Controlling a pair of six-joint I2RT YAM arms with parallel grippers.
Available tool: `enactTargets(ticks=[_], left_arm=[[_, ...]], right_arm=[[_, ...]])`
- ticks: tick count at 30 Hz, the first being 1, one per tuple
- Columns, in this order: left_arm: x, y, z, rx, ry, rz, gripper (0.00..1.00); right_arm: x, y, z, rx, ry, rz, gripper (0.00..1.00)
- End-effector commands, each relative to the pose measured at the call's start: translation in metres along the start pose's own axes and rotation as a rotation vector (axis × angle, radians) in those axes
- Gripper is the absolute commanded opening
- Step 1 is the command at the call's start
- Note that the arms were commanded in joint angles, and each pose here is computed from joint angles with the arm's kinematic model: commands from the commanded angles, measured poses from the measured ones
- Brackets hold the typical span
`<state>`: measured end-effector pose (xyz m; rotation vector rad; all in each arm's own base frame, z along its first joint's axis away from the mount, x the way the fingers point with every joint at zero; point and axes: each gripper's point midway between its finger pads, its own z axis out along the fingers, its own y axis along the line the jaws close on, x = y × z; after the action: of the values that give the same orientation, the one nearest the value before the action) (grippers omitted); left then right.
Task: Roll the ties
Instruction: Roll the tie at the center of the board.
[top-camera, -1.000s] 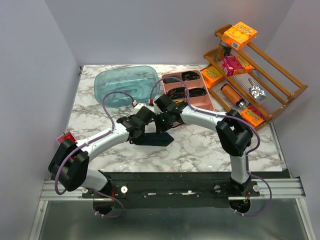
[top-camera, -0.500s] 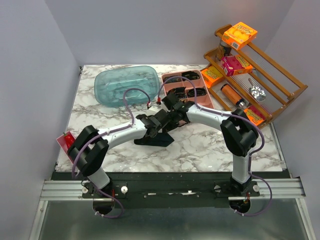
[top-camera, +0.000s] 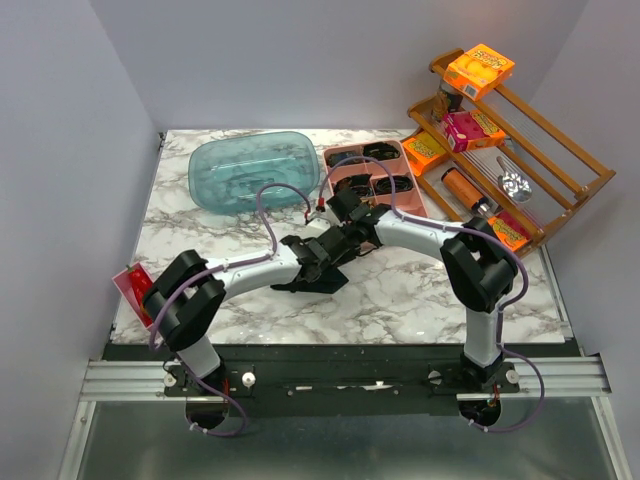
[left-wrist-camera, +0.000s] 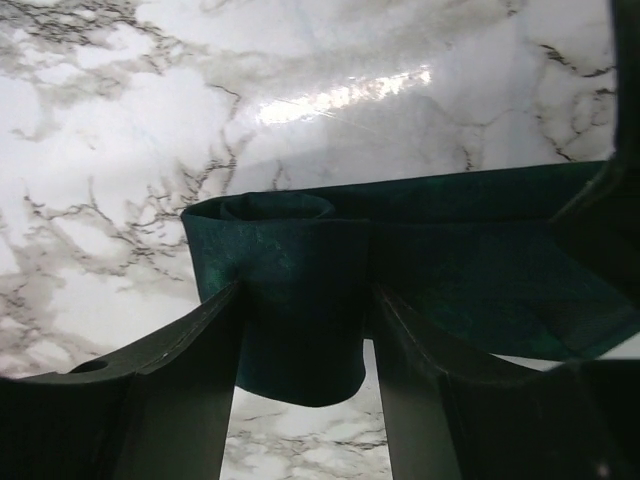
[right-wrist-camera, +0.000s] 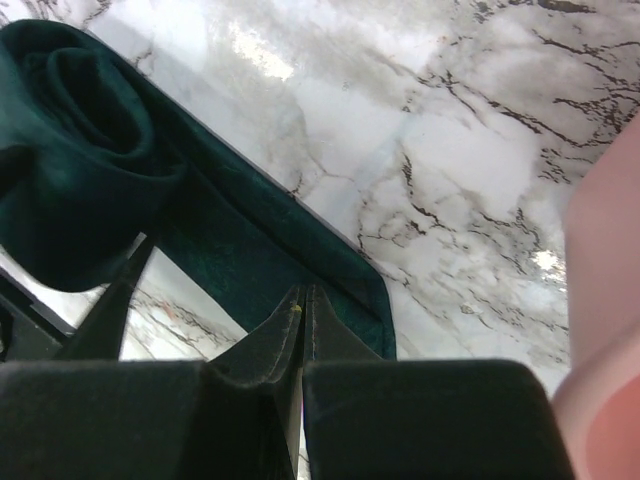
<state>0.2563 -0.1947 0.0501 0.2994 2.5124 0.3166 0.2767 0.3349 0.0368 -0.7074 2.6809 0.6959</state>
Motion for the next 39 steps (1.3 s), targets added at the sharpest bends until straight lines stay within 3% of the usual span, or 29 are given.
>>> enactTargets(ticks=[1, 8, 17, 23, 29, 39], left_arm=[[-0.008, -0.030, -0.010, 0.179, -0.046, -0.088, 0.63], [-0.012, -0.028, -0.015, 0.200, -0.073, -0.122, 0.66], [-0.039, 0.015, -0.037, 0.264, -0.194, -0.307, 0.82], [-0.038, 0.045, -0.031, 0.414, -0.199, -0.483, 0.85], [-0.032, 0.046, -0.023, 0.586, -0.197, -0.581, 0.86], [-0.015, 0.041, -0.006, 0.762, -0.218, -0.665, 0.86]], right_arm=[[-0.008, 0.012, -0.009, -0.051, -0.036, -0.012, 0.10], [-0.009, 0.020, -0.012, -0.099, -0.043, -0.034, 0.10], [-0.026, 0.048, -0.027, -0.202, -0.097, -0.096, 0.10], [-0.037, 0.080, -0.031, -0.281, -0.112, -0.144, 0.10], [-0.037, 0.101, -0.013, -0.319, -0.081, -0.171, 0.10], [-0.031, 0.082, 0.014, -0.238, -0.039, -0.151, 0.10]])
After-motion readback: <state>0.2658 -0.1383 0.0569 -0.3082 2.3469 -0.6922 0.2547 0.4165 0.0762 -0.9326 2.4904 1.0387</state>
